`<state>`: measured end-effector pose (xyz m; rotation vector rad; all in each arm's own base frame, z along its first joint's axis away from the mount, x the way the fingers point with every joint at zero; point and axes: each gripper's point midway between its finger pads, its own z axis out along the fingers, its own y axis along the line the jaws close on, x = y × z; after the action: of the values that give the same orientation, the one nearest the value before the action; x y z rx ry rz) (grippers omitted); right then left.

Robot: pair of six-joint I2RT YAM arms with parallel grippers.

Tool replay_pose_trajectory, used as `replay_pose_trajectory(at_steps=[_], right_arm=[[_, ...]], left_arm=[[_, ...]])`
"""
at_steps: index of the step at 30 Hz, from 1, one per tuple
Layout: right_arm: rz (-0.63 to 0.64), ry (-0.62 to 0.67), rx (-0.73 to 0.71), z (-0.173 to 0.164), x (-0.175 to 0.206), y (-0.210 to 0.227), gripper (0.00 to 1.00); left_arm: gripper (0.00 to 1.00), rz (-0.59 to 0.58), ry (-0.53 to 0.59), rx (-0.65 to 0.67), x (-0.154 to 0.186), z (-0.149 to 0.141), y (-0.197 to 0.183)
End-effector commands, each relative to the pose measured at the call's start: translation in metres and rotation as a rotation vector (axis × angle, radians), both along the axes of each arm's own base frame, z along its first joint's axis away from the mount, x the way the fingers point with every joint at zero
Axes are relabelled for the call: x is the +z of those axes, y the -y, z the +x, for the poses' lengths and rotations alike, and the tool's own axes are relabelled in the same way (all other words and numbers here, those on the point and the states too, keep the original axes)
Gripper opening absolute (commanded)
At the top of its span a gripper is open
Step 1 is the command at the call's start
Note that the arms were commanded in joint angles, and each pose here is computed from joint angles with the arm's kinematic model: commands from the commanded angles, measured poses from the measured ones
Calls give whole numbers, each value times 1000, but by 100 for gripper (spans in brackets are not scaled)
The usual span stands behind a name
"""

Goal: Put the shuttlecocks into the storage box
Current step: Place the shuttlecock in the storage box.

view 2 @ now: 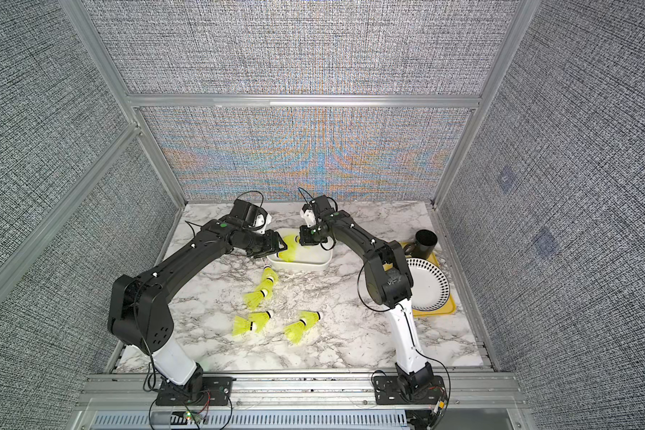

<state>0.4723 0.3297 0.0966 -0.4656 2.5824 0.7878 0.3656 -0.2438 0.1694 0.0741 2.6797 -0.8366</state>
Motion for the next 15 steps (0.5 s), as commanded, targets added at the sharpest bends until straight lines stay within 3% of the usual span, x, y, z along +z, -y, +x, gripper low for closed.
replay_pose_trajectory(at_steps=[1,15], right_arm=[[8,10,43,-1,0,-4,0],[51,35,89,12,-8,-20,0]], left_arm=[[59,26,-13,-9,-4,-4,-5],[59,33,-33,-12,-9,-19,-11]])
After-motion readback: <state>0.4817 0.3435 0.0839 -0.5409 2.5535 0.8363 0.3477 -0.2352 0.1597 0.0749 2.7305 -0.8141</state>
